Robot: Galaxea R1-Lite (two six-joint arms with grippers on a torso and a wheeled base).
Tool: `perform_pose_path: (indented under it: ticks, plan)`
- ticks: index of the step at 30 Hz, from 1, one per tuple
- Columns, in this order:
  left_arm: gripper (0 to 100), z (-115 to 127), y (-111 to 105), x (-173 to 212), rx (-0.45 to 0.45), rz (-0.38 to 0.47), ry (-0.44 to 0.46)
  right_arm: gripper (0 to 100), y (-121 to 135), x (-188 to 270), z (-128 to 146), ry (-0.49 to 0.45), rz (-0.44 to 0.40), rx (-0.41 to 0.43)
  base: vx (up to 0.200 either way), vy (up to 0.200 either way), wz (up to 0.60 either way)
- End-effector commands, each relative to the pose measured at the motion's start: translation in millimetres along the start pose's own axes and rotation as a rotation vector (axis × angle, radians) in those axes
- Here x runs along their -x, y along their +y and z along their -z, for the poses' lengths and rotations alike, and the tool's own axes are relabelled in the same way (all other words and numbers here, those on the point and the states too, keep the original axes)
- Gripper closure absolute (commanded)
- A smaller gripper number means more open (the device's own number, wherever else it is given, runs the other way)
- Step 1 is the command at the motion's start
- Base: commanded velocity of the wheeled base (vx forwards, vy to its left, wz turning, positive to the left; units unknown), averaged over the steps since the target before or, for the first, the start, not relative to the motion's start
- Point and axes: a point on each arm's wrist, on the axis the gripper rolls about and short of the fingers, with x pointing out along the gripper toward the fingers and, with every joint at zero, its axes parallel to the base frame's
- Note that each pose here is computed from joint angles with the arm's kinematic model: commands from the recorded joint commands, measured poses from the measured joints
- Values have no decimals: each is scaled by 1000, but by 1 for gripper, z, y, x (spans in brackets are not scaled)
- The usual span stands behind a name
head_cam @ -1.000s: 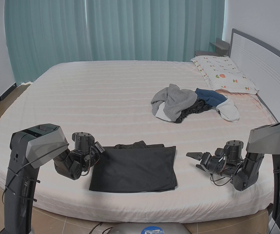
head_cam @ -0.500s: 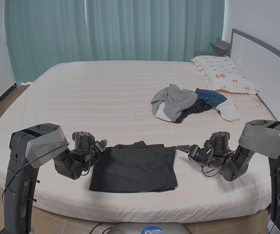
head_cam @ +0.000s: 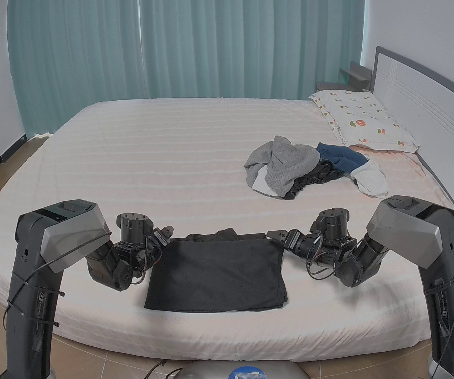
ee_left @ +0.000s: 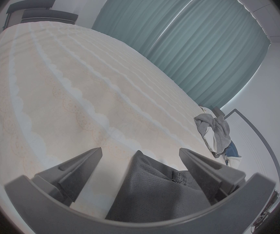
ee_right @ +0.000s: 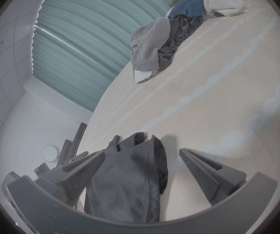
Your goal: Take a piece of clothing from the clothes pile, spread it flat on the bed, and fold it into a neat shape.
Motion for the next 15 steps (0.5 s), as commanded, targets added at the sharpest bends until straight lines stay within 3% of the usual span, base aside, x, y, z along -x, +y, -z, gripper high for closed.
perform_pose_path:
  ticks: [1, 15]
  plan:
    - [0, 0, 0, 0, 0, 0, -1, 100, -5, -10, 4, 5, 2, -1, 0, 0, 0]
    - [0, 0, 0, 0, 13, 1, -2, 100, 0, -19, -8, -121, -18, 3, 0, 0, 0]
